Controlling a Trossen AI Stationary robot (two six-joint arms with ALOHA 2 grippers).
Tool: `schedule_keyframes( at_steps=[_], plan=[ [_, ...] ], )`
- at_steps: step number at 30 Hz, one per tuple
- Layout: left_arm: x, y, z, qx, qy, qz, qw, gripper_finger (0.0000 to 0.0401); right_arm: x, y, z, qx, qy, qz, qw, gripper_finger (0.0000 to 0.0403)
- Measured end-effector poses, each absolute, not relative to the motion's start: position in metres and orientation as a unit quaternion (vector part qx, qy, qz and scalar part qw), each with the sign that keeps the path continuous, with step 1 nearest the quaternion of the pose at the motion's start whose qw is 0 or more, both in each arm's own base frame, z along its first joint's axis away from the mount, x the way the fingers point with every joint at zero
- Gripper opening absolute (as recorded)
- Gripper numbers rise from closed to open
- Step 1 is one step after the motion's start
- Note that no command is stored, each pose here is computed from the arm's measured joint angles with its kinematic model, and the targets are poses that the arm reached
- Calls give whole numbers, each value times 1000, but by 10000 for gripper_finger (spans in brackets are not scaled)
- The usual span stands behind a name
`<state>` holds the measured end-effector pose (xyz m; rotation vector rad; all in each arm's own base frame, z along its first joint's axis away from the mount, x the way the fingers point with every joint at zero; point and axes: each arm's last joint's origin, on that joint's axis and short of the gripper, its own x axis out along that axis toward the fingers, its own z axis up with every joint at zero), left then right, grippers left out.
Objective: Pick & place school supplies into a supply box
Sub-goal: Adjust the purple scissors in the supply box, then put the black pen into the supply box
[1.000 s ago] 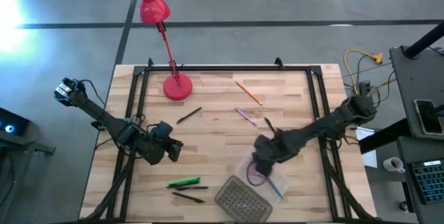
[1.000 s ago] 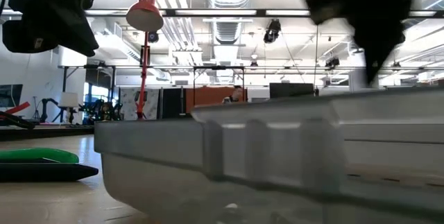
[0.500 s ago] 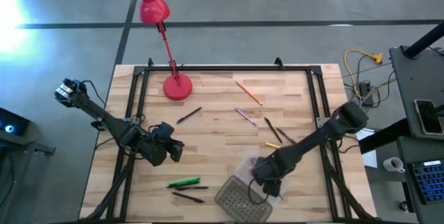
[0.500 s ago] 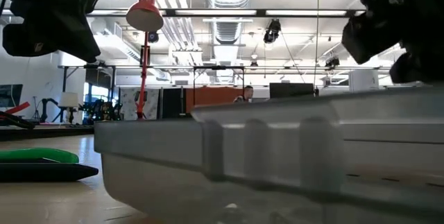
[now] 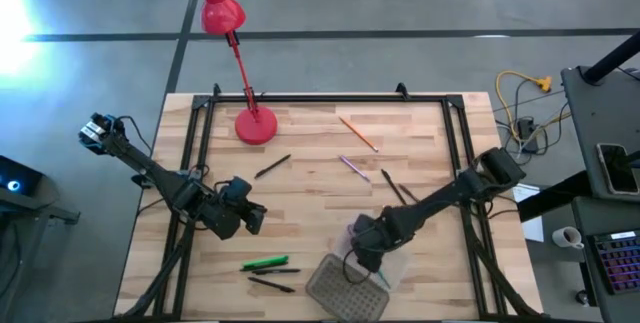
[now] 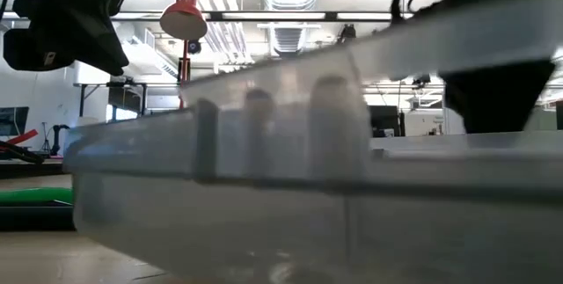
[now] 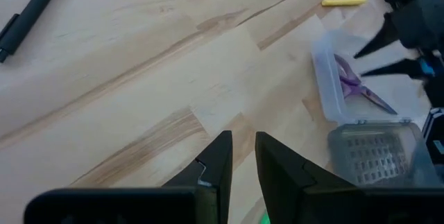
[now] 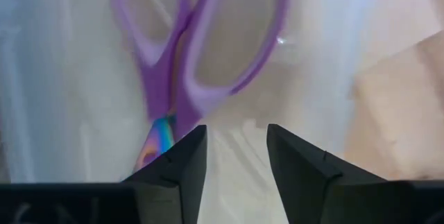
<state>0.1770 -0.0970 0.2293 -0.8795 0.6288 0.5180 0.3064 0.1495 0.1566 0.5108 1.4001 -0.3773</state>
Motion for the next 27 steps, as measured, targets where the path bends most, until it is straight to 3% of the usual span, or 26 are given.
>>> schedule_keyframes(
  at_steps=[7, 11, 17, 22, 27],
  plan=[
    [178, -98, 230, -420, 291, 238, 826, 49, 303, 142, 176, 222, 621, -160, 734, 140],
    [178, -99, 230, -423, 302, 230, 823, 49, 290, 141, 210, 181, 568, -154, 788, 141],
    [181, -98, 226, -402, 309, 236, 829, 49, 252, 136, 273, 102, 413, -204, 882, 141],
    [199, -71, 221, -321, 336, 264, 845, 60, 237, 125, 289, 103, 396, -200, 890, 141],
    [209, -21, 221, -289, 378, 318, 820, 114, 225, 119, 288, 123, 412, -232, 872, 141]
  ],
)
